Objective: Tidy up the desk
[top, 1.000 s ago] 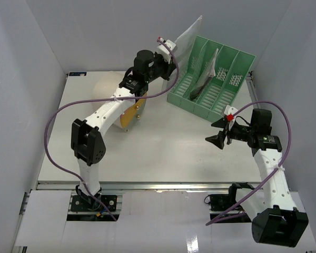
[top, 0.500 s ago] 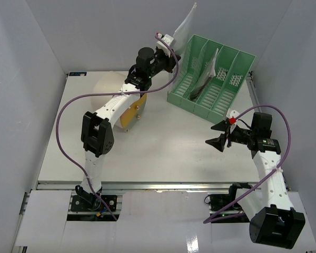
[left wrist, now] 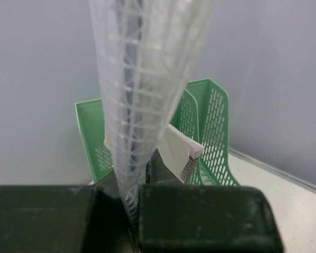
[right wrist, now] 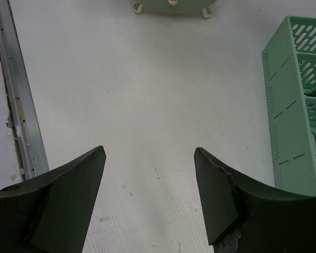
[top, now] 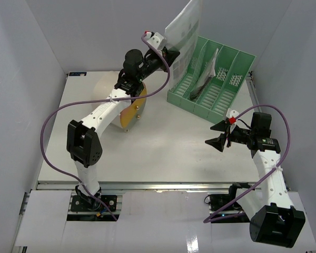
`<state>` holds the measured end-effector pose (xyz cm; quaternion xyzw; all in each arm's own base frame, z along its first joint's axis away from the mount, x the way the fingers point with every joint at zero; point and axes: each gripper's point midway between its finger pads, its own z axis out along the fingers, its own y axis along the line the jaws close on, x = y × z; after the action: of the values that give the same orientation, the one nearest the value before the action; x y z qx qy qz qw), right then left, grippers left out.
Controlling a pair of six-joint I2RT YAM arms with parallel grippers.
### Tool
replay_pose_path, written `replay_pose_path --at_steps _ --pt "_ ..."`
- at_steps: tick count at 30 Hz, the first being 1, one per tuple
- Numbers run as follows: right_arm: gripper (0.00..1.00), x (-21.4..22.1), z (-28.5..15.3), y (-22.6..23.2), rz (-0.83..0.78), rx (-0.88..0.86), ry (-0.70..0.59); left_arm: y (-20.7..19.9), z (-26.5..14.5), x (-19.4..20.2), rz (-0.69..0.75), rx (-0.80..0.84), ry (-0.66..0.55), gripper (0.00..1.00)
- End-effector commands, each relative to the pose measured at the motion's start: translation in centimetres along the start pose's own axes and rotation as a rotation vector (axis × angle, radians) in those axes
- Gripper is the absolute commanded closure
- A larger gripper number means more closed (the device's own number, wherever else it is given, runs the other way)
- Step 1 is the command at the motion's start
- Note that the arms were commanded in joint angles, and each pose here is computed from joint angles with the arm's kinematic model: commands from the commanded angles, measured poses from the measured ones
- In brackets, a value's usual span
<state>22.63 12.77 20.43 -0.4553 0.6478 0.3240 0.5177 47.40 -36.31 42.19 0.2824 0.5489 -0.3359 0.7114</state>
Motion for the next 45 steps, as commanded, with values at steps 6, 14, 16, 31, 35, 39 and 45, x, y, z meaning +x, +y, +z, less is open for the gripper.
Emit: replay_pose_path --at_steps 6,14,16,31,35,39,45 --pt "0.26 -1.4 -0.1 0.0 -0.048 -0.008 -0.035 0.4 1.6 -1.8 0.036 0.004 -0.062 1.0" --pt "0.26 -1.5 -0.1 0.1 -0.05 -0.011 -0.039 1.7 4.9 1.3 0.028 0.015 -0.045 1.0" --pt "0.26 -1.5 -0.1 0.1 -0.052 -0.012 -0.039 2.0 5.4 2.5 0.024 0.018 -0.045 1.0" --pt "0.26 -1.2 0.0 0.0 -0.047 -0.012 -0.034 3.4 6.4 9.1 0.038 0.049 -0.035 1.0" --pt "0.26 -1.2 0.0 0.1 -0.046 -0.017 -0.037 4.1 6.8 8.6 0.063 0.032 -0.065 1.0" --pt "0.26 -1.1 0.0 0.1 -0.05 -0.017 -0.037 4.5 7.5 8.1 0.088 0.034 -0.094 1.0" --pt "0.25 -1.1 0.0 0.1 -0.057 -0.014 -0.036 4.4 7.2 10.2 0.091 0.041 -0.099 1.0"
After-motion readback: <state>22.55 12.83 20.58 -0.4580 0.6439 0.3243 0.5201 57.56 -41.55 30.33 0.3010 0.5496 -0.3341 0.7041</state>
